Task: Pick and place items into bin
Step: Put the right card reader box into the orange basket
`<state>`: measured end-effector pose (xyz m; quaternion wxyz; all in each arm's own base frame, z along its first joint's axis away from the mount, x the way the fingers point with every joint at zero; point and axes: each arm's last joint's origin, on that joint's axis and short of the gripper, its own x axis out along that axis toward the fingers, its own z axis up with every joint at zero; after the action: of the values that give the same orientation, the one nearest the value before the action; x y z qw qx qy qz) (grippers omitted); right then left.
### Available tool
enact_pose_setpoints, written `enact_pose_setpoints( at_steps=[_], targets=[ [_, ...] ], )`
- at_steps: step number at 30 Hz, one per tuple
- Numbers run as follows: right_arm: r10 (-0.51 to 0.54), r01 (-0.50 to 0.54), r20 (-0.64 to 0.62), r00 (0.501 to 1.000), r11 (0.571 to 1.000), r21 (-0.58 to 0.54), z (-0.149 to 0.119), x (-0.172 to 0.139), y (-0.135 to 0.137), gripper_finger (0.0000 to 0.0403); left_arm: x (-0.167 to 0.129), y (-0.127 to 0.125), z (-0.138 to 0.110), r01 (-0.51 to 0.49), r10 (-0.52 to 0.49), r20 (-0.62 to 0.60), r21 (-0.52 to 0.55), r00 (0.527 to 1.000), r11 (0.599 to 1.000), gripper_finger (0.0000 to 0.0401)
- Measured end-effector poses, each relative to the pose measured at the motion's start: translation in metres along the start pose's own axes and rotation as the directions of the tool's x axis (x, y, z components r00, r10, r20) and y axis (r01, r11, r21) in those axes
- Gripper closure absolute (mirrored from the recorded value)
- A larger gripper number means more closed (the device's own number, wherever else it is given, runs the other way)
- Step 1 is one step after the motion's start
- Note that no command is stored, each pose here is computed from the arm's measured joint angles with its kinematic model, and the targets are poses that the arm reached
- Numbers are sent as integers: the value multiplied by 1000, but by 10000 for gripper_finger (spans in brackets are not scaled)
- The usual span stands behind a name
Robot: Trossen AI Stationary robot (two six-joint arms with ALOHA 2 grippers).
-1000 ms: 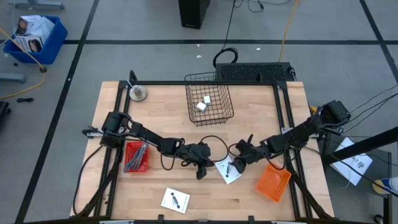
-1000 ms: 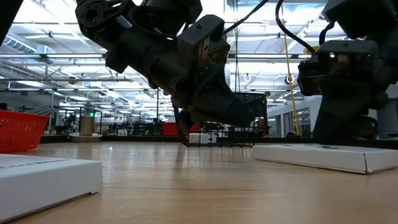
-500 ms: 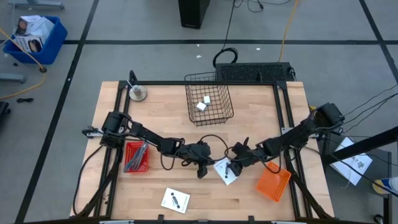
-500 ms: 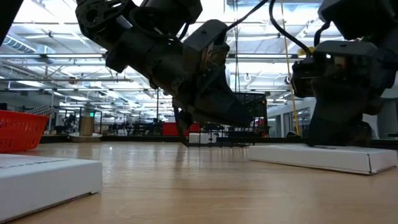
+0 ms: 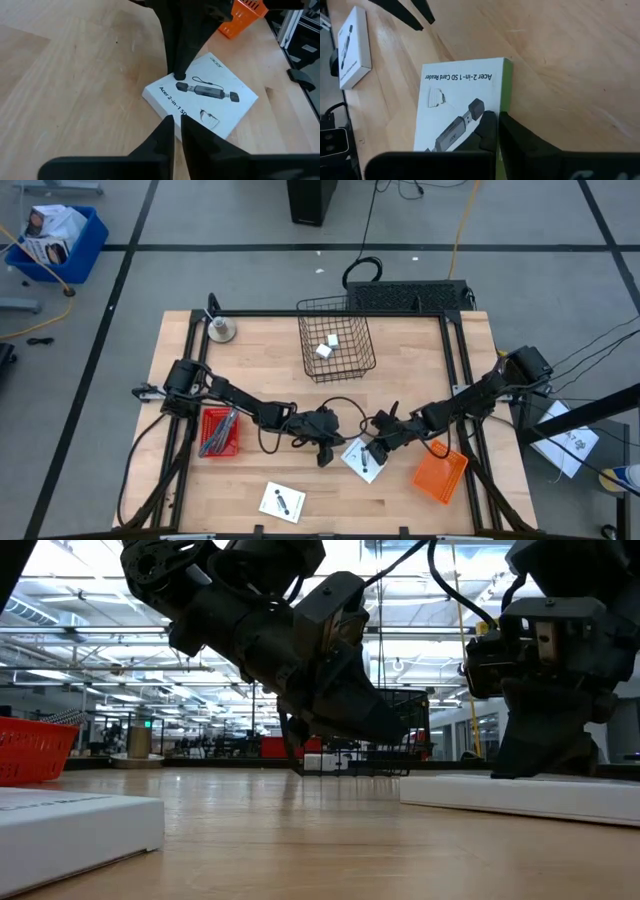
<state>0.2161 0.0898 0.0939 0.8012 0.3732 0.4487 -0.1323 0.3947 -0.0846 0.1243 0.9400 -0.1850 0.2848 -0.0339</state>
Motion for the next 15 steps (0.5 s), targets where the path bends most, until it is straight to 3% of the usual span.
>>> enact_pose_setpoints(
  at_steps=[15],
  targets=[
    [121,-112,105,987,990,-84,10,-24,13,401,0,0,0,2,-2,4,3,1000,1000,359]
  ],
)
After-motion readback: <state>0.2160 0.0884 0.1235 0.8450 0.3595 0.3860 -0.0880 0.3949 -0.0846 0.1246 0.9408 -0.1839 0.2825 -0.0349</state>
